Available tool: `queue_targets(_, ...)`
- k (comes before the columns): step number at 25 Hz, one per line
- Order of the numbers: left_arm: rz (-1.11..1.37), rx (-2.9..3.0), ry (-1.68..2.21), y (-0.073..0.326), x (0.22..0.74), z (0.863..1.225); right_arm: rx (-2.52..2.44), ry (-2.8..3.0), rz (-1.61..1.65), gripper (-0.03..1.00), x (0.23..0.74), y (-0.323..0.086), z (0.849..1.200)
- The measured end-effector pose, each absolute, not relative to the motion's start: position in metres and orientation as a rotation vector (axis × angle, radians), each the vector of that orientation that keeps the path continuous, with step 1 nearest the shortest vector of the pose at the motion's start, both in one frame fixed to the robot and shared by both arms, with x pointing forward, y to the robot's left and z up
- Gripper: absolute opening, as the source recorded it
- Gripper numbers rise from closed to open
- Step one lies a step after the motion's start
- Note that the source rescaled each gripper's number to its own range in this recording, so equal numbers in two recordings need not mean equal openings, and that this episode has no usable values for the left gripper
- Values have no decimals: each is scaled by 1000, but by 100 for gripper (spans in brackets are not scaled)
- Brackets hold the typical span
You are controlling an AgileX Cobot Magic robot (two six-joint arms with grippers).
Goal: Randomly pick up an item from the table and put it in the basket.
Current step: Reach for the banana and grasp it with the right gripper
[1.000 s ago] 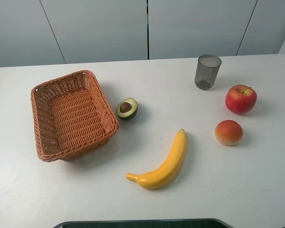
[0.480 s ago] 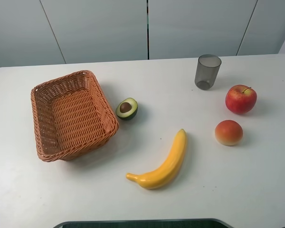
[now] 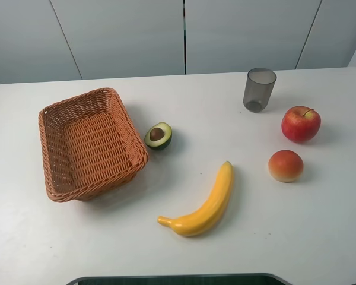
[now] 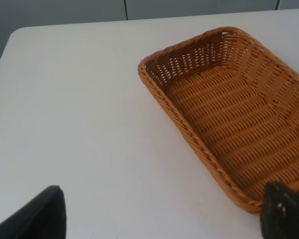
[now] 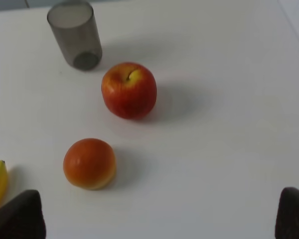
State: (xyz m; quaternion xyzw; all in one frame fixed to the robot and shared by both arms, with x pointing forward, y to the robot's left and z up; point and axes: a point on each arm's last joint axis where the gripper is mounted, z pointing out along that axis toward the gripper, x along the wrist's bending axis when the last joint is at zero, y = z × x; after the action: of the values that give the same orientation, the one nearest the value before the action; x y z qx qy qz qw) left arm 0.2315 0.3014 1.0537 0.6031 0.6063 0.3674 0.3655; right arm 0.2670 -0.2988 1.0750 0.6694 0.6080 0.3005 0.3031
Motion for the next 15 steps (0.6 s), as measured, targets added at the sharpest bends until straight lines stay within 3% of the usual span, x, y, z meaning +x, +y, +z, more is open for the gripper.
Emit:
queue_targets(6,945,1551,1559,301,231,1054,1904,1723,682,100,319,-302,1096)
queue_targets(15,945,1551,1559,301,231,1054,2056,1958,637,100,395,-271,1071)
